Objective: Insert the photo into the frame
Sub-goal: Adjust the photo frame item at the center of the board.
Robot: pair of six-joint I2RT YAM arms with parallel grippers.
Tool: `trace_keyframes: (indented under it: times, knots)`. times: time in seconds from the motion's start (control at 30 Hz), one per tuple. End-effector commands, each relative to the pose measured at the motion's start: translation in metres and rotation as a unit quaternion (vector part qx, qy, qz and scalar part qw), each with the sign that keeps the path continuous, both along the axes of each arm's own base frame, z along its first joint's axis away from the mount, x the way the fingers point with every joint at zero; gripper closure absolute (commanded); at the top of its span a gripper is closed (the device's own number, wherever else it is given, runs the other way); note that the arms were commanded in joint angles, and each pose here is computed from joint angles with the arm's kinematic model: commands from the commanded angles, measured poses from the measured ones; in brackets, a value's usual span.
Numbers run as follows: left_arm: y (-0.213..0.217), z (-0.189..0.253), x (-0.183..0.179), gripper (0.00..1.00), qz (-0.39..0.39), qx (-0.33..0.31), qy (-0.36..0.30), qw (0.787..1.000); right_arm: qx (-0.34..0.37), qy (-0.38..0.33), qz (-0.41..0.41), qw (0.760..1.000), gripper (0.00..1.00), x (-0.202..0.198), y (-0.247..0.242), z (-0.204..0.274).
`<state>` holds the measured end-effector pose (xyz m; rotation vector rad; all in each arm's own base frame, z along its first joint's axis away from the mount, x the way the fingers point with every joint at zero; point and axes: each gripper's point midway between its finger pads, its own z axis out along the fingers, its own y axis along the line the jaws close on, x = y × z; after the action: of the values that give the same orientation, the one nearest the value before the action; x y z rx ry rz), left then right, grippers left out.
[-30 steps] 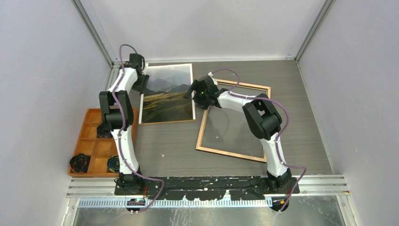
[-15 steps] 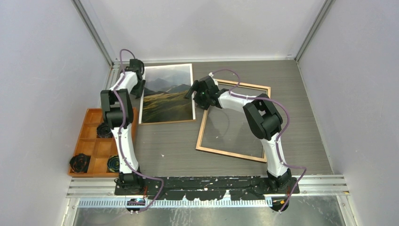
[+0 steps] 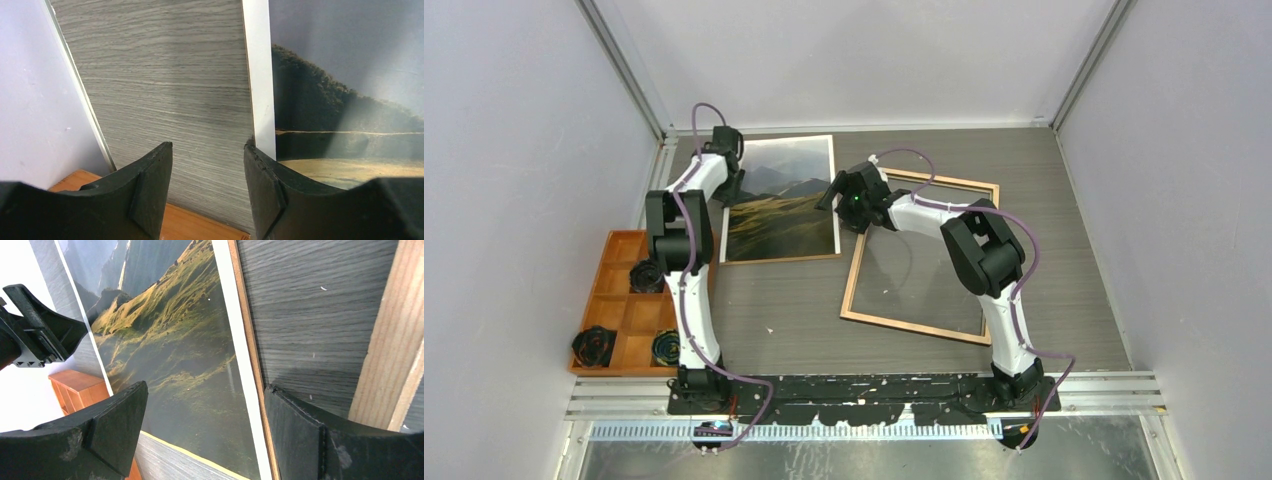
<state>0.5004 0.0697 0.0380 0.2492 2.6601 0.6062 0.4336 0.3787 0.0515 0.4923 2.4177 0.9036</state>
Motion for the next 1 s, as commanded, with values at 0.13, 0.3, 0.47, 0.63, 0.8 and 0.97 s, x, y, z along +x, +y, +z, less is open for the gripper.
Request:
trace_keyframes:
  times: [0.13,0.3,0.47,0.63,0.8,0.97]
  knots:
    - [-0.038,-0.004,-0.004,0.42,-0.045,-0.043,0.000,0.998,0.000,0.033,0.003,0.999,0.10,-0.013,-0.001,-0.021]
    - [-0.038,-0.008,-0.005,0.42,-0.056,-0.008,0.002,0.998,0.010,0.039,0.005,0.999,0.10,-0.015,0.002,-0.025]
    - [-0.043,-0.002,-0.005,0.42,-0.067,0.015,-0.016,0.997,0.011,0.043,0.009,0.999,0.10,-0.018,0.003,-0.027]
    - [-0.045,0.002,-0.005,0.42,-0.074,0.028,-0.029,0.996,-0.017,0.041,0.009,0.999,0.10,-0.021,-0.007,-0.024]
    - [-0.042,0.001,-0.007,0.42,-0.072,0.037,-0.029,0.996,-0.074,0.046,0.002,0.996,0.11,-0.032,-0.031,-0.023]
    - [-0.041,-0.005,-0.009,0.42,-0.075,0.040,-0.022,0.996,-0.107,0.040,0.001,0.993,0.15,-0.046,-0.044,-0.015]
